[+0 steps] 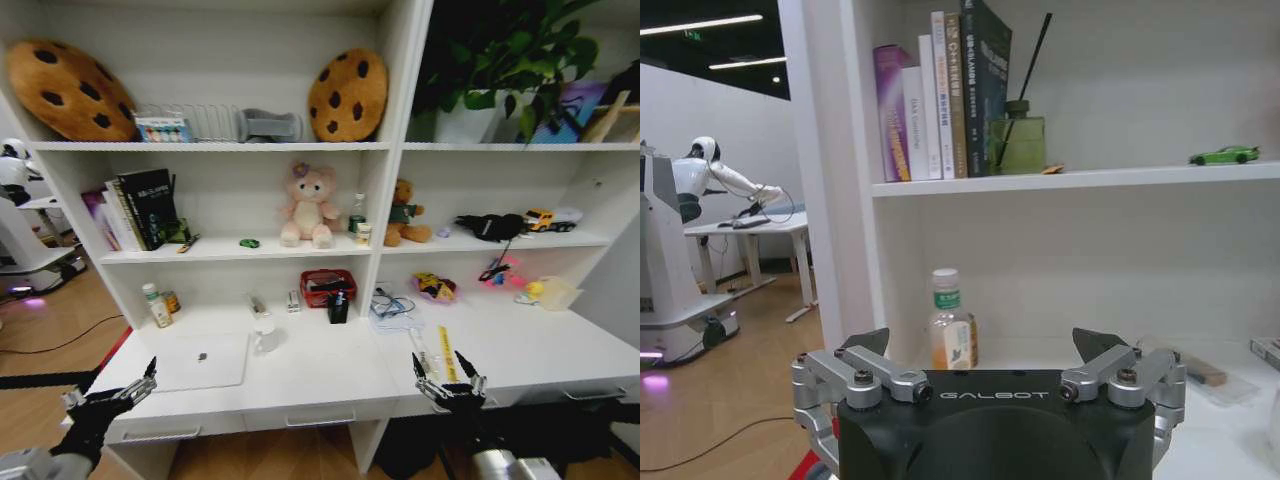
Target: Organize the objects on the table.
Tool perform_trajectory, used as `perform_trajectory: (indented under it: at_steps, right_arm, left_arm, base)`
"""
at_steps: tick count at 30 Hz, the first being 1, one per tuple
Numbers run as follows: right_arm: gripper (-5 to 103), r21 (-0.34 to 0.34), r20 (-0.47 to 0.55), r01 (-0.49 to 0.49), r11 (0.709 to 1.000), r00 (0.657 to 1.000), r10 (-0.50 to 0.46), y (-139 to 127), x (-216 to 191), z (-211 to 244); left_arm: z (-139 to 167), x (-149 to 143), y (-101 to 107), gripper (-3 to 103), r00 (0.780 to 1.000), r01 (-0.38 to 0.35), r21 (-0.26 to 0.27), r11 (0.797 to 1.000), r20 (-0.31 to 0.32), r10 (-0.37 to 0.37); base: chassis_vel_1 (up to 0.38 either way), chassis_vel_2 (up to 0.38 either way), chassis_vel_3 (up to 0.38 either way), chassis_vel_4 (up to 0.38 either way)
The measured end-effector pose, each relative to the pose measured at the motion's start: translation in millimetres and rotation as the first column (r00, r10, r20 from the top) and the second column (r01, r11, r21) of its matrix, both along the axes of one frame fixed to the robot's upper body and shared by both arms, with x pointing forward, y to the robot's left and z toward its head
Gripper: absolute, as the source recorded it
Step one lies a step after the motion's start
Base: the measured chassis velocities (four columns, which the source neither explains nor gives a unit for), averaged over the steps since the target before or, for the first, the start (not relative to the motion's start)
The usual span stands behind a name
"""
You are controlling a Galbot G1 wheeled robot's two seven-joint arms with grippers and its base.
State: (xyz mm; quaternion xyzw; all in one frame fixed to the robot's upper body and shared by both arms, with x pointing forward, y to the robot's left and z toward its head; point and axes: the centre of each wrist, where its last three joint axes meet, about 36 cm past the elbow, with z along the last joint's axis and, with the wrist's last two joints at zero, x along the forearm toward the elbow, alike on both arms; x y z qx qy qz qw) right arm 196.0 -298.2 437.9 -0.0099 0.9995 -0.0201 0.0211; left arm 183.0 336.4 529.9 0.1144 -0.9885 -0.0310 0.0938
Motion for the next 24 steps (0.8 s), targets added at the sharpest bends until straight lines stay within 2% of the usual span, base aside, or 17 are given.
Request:
perform_trajectory:
  at_steps: [4,14,24]
  right_arm:
    - [100,0.0,0.0,0.0,1.0,1.0,0.0,0.0,0.0,0.0]
    - [100,-0.001,0.0,0.0,1.0,1.0,0.0,-0.1,0.1,0.1]
    - [100,0.0,0.0,0.0,1.0,1.0,0.0,-0.1,0.1,0.0]
  left_arm:
    - [0.0,0.0,0.0,100,1.0,-0.001,0.0,1.0,0.0,0.001]
    - [0.0,0.0,-0.1,100,1.0,0.001,-0.001,1.0,0.0,-0.001]
    - [0.0,0.0,-0.1,100,1.0,0.001,0.0,1.0,0.0,-0.001]
  base:
    - [0.158,0.071,-0.057,-0.125]
    - [-0.062,-0.038,0.048,0.042]
    - [0.048,0.038,-0.053,-0.035]
